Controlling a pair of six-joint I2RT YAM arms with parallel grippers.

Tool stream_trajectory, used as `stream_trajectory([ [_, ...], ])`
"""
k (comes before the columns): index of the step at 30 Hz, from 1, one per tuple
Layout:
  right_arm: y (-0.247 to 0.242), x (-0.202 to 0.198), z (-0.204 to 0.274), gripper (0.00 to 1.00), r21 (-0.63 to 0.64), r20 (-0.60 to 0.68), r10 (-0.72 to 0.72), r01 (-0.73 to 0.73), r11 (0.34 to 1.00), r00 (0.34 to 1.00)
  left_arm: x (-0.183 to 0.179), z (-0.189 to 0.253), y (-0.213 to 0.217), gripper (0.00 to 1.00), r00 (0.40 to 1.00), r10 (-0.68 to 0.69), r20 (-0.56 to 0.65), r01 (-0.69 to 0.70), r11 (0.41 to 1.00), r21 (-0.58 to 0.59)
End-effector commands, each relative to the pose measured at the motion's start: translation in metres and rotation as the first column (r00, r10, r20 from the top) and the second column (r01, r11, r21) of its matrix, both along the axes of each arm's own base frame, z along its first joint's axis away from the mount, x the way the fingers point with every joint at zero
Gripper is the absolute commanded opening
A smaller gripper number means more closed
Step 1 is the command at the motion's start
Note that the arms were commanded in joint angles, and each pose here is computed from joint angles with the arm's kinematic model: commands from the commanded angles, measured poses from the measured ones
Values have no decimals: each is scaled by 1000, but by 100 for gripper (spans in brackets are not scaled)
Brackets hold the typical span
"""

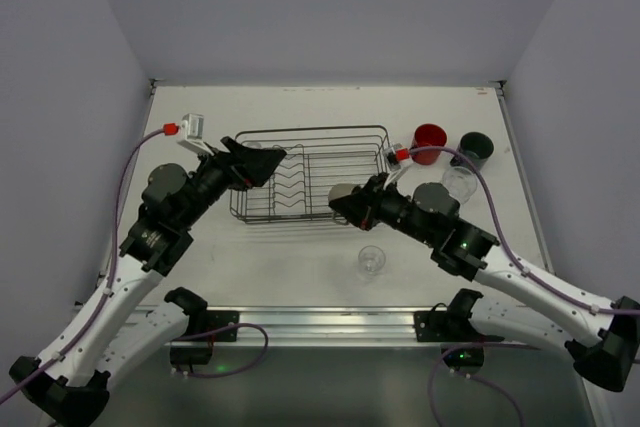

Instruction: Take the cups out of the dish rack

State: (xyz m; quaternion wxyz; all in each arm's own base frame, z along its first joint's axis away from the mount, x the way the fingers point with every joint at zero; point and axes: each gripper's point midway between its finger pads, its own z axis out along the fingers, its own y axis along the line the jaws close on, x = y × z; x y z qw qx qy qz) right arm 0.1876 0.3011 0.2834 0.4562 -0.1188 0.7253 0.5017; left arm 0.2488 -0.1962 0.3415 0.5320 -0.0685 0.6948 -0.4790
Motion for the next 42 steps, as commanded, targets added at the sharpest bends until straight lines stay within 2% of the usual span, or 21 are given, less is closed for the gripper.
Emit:
stream_trajectory([
  [1, -74, 11, -64, 0, -328, -78, -282, 243, 913, 956, 2, -11, 30, 100, 995, 93, 47, -102, 956, 276],
  [2, -93, 1, -89, 0, -423, -125, -315, 237, 875, 941, 2, -12, 35, 100, 993, 104, 52, -115, 943, 314],
  [4, -122, -9, -115, 0, -498, -178, -382, 252, 830, 907, -3, -31, 43, 100, 995, 98, 31, -102, 901, 422],
  [9, -161, -14, -150, 0, -603, -223, -528, 309, 735, 820, -9, -56, 73, 100, 987, 154, 39, -147, 797, 586],
  [11, -166, -12, -164, 0, -650, -239, -559, 296, 700, 794, -10, -59, 85, 100, 979, 198, 55, -190, 770, 609],
  [15, -180, 4, -181, 0, -725, -238, -635, 301, 619, 735, -13, -62, 89, 100, 976, 202, 76, -206, 768, 606],
  [21, -185, 25, -218, 0, -789, -284, -665, 226, 571, 691, -12, -82, 94, 100, 974, 215, 73, -212, 740, 638],
  [26, -178, 35, -241, 2, -791, -348, -647, 158, 591, 678, -11, -96, 95, 100, 974, 214, 74, -210, 728, 652],
  [29, -170, 38, -245, 9, -782, -374, -630, 133, 608, 680, -10, -102, 93, 100, 977, 205, 65, -195, 724, 662],
  [30, -169, 38, -245, 18, -780, -378, -630, 133, 611, 679, -9, -102, 92, 100, 977, 204, 59, -191, 723, 664],
  [34, -169, 37, -246, 41, -780, -381, -628, 130, 613, 679, -3, -101, 89, 100, 977, 208, 45, -183, 719, 670],
  [36, -171, 37, -238, 47, -772, -366, -631, 155, 616, 684, 1, -101, 84, 100, 979, 202, 24, -167, 728, 665],
  [38, -174, 38, -221, 58, -755, -334, -631, 202, 623, 700, 4, -92, 78, 100, 981, 195, 17, -160, 748, 644],
  [40, -175, 38, -206, 63, -736, -314, -625, 233, 636, 715, 11, -87, 67, 100, 986, 167, 3, -133, 770, 624],
  [42, -170, 39, -180, 70, -675, -295, -593, 276, 684, 749, 20, -85, 56, 100, 987, 160, -24, -114, 791, 601],
])
